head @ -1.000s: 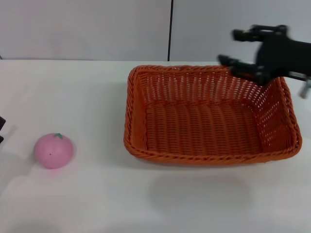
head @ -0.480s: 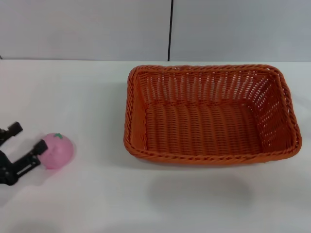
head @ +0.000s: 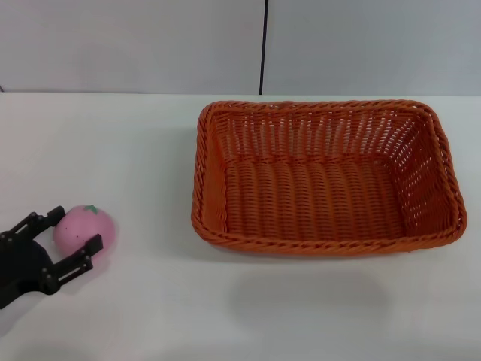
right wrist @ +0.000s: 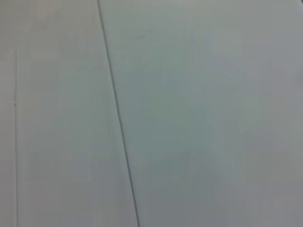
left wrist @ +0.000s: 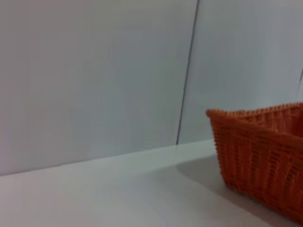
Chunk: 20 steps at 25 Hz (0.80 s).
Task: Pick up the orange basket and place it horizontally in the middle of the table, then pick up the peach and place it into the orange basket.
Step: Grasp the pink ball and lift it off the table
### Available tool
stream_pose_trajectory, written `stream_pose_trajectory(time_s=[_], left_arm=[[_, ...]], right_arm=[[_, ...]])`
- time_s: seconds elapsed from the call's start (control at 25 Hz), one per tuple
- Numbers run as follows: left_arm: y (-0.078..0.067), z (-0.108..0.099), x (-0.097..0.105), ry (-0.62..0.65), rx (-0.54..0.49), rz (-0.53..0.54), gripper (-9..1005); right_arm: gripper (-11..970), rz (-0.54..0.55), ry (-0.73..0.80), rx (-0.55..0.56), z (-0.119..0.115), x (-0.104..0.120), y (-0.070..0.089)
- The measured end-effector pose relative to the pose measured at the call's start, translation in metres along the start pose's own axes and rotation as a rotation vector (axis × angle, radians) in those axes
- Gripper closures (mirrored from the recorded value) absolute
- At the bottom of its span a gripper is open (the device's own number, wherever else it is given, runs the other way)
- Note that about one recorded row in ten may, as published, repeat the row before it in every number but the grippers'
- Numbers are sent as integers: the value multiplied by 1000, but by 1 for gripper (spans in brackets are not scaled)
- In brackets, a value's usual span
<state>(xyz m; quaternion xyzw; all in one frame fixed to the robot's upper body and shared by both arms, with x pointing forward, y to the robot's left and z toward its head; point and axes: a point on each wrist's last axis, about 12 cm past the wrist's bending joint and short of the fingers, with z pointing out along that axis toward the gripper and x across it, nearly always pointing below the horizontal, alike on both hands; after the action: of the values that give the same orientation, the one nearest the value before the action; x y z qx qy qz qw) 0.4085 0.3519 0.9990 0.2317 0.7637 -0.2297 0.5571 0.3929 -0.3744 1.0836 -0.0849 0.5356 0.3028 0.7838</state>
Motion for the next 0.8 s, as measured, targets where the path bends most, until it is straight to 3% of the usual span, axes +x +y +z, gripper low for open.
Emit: stream_pose_trajectory(time_s=[0.2,0.48,0.68,0.8], left_arm=[[-1,4,5,21,-14,32,167],[-2,1,7,12,-35,19,307],[-5,2,8,11,-34,8,527],[-5,2,5,-18,-25,1,577]], right_arm=[[385,7,-2,10,-1,1,0],[385,15,1,17,2,4,-2],[385,21,2,21,4,5,-3],[384,26,6,30,3,6,-3]])
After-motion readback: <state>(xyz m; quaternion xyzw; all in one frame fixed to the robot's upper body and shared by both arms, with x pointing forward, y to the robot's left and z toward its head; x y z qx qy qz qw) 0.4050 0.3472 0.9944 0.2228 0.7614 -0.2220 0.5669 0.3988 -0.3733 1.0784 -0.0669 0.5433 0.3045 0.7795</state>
